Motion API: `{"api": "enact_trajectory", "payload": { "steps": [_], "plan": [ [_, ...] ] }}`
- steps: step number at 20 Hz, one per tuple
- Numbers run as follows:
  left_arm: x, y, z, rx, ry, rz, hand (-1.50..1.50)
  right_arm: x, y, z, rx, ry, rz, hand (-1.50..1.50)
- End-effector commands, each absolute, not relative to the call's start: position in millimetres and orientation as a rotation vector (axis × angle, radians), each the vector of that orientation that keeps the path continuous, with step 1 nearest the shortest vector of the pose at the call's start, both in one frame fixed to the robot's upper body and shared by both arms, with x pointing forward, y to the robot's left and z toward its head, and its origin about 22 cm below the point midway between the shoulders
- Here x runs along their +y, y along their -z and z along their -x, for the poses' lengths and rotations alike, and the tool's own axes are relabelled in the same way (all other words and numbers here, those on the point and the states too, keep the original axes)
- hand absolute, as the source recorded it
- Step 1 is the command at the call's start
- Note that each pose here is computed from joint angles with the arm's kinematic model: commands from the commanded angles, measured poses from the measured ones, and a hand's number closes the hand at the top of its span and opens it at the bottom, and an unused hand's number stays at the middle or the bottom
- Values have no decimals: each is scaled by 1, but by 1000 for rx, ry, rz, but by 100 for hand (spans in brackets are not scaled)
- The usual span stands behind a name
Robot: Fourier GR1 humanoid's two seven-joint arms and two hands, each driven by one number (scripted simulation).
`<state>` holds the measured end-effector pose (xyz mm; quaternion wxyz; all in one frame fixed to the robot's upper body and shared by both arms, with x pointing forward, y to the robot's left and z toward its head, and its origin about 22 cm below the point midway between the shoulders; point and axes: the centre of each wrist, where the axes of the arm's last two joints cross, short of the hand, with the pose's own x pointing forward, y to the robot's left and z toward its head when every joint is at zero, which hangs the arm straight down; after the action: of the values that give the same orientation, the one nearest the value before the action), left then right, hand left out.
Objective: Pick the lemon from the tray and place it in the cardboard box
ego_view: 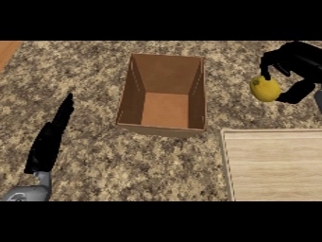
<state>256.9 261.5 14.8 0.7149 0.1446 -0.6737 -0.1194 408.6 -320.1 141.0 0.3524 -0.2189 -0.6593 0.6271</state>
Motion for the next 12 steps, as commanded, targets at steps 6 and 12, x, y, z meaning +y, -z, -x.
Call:
{"api": "enact_trajectory", "payload": {
  "steps": [6, 12],
  "plan": [
    [268, -10, -250, -1475, 254, -339, 0, -294, -185, -445, -2070, -1391, -13, 150],
    [288, -17, -244, -1462, 238, -381, 0, -245, -215, -457, -2134, -1369, -199, 150]
  ]
}}
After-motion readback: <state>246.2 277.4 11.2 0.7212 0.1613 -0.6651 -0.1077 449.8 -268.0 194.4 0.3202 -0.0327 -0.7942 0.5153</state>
